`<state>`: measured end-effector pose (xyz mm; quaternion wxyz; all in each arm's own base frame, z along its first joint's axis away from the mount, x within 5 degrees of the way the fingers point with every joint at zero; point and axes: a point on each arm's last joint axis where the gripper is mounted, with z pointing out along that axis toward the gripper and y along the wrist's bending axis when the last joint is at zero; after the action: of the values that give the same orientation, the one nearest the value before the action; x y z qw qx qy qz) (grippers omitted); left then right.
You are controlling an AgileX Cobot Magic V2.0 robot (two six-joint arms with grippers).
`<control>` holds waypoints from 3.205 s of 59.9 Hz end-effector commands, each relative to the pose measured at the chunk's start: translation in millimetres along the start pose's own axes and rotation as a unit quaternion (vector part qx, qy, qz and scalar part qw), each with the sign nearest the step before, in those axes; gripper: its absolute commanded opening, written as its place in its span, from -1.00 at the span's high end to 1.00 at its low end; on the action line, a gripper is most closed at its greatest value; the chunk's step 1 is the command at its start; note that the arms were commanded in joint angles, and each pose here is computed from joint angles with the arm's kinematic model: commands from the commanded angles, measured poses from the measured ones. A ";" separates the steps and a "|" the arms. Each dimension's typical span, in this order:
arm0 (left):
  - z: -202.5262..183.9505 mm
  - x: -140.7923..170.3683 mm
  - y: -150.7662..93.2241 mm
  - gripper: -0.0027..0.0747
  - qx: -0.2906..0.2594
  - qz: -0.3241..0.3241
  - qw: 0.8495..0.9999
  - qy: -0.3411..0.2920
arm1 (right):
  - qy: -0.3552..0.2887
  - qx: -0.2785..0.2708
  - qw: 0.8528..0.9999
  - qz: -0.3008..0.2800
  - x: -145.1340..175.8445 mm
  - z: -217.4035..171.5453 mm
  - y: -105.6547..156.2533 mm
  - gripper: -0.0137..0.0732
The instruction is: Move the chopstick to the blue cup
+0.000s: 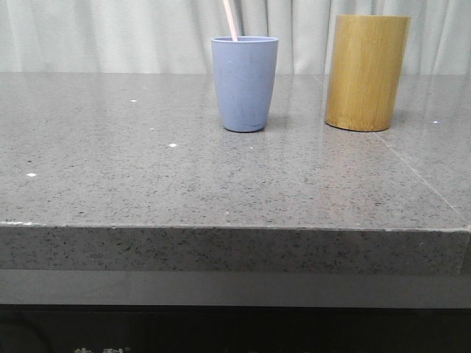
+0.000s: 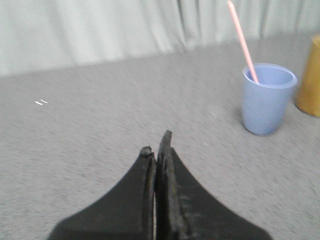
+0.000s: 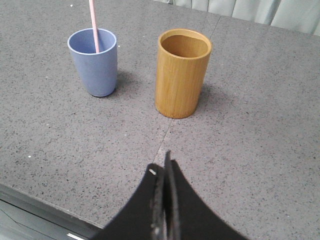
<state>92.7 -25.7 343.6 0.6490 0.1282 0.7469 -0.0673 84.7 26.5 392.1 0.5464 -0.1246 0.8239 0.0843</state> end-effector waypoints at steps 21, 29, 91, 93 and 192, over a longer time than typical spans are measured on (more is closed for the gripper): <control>-30.2 82.0 0.9 0.98 -0.071 -0.012 0.990 -0.121 | -0.042 0.006 0.999 -0.001 -11.6 -4.3 -1.1 0.84; -28.4 101.5 1.6 0.98 -0.085 -0.026 0.989 -0.118 | -0.042 0.006 0.999 -0.001 -11.5 -4.3 -1.1 0.84; -25.3 130.6 1.0 0.98 -0.096 -0.056 0.980 -0.168 | -0.040 0.006 0.999 -0.001 -11.2 -4.3 -1.1 0.84; -25.3 130.6 1.0 0.98 -0.096 -0.056 0.980 -0.168 | -0.040 0.006 0.999 -0.001 -11.2 -4.3 -1.1 0.84; -24.7 130.5 -0.8 0.98 -0.078 -0.058 0.981 -0.167 | -0.274 0.144 0.950 0.039 155.9 25.1 -16.6 0.84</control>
<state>55.4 -6.5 213.2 0.7363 0.0278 0.6738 -0.0554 55.9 1.5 233.9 0.7220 0.0054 0.6915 0.0235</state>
